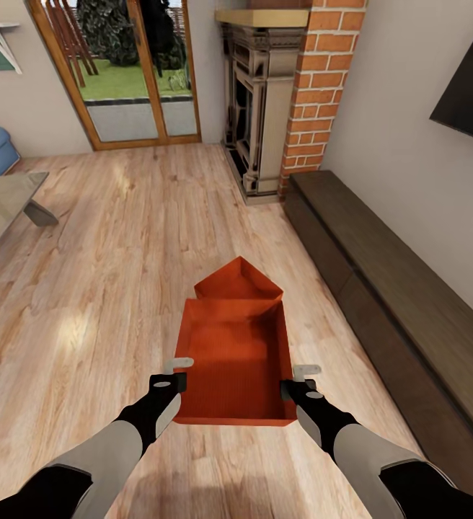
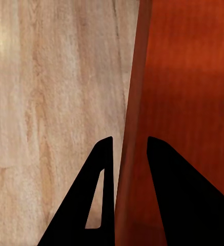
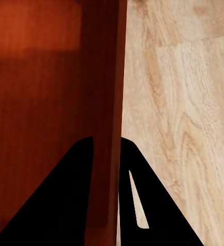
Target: Move the two storage containers from the living room to the garage. In the garage, place one container on the floor and stack the other container on top of it (either order is fine).
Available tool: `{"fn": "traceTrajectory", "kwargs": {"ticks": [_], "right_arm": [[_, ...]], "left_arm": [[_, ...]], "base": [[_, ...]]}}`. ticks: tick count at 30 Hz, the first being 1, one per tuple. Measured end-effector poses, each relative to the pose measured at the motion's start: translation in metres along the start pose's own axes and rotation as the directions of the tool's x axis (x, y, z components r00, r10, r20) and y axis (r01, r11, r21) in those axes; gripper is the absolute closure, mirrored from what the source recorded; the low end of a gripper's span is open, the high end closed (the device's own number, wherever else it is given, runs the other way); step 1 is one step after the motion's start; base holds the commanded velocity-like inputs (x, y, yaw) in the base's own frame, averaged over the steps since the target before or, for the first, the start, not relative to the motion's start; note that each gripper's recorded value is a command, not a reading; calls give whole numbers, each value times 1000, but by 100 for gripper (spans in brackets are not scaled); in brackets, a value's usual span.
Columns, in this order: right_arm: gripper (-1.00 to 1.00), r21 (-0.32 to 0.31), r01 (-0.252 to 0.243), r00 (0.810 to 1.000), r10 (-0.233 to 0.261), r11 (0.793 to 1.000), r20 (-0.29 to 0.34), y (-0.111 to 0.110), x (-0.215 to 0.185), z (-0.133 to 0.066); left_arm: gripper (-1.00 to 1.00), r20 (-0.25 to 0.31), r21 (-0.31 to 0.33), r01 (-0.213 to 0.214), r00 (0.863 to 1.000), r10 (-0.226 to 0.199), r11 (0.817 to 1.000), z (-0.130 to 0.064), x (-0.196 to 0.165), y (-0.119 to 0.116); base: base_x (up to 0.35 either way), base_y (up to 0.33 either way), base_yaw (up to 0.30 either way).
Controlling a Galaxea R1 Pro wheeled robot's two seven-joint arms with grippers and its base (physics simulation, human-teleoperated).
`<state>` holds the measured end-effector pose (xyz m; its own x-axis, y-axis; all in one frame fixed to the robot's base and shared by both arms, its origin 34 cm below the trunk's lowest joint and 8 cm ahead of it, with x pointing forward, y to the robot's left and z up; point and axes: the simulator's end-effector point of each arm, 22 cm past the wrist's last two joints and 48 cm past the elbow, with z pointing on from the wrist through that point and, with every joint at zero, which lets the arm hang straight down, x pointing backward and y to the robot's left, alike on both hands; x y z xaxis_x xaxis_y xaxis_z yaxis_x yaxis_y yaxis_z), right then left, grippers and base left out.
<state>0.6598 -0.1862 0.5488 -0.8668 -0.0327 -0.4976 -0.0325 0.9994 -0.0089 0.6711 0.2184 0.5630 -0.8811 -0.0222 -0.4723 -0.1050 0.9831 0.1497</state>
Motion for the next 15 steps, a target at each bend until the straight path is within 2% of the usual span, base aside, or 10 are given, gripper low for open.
{"fn": "traceTrajectory", "kwargs": {"ticks": [15], "right_arm": [[100,1,1,1000,-1,1000,24,-1,-21,-25]], "left_arm": [[100,23,0,5,1000,-5,1000,-26,-20,4]], "base": [[0,0,0]]}}
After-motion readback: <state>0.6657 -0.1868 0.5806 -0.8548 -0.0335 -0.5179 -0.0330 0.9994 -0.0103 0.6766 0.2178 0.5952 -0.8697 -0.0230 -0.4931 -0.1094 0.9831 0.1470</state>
